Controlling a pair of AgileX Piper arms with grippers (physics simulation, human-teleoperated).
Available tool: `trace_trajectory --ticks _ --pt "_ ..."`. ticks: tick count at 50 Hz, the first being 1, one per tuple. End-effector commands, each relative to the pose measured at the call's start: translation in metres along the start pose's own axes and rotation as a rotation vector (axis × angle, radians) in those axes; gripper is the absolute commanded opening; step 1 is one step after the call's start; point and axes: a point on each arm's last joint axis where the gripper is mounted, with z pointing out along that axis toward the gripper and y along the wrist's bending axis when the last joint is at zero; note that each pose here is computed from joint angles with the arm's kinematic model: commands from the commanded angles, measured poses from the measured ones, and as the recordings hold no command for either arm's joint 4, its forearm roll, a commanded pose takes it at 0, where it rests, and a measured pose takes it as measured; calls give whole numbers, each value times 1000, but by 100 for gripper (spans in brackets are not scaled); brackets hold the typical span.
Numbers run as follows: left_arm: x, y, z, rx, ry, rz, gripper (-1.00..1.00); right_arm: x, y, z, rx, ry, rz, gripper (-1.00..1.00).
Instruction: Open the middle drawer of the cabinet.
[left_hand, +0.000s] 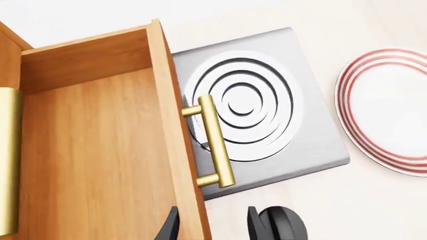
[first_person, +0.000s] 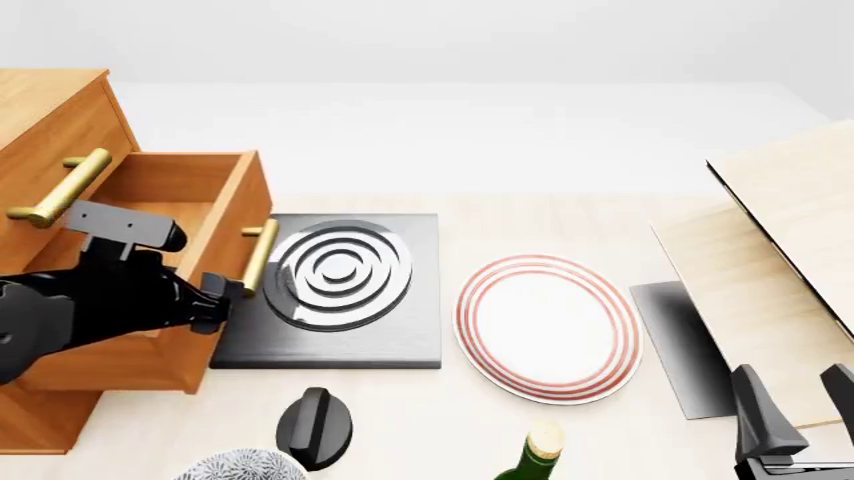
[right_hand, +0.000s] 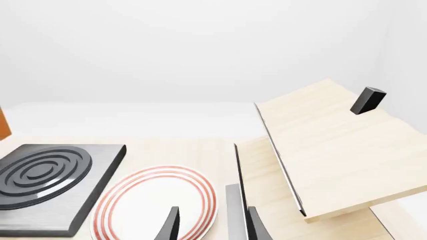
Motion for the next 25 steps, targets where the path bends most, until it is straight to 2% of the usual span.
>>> trace_trajectory --ticks 1,25 --pt "-6 -11 -16 40 -45 20 100 0 0 0 0 0 0 100" --pt "-9 -18 -18 68 -49 32 100 0 0 0 0 0 0 100"
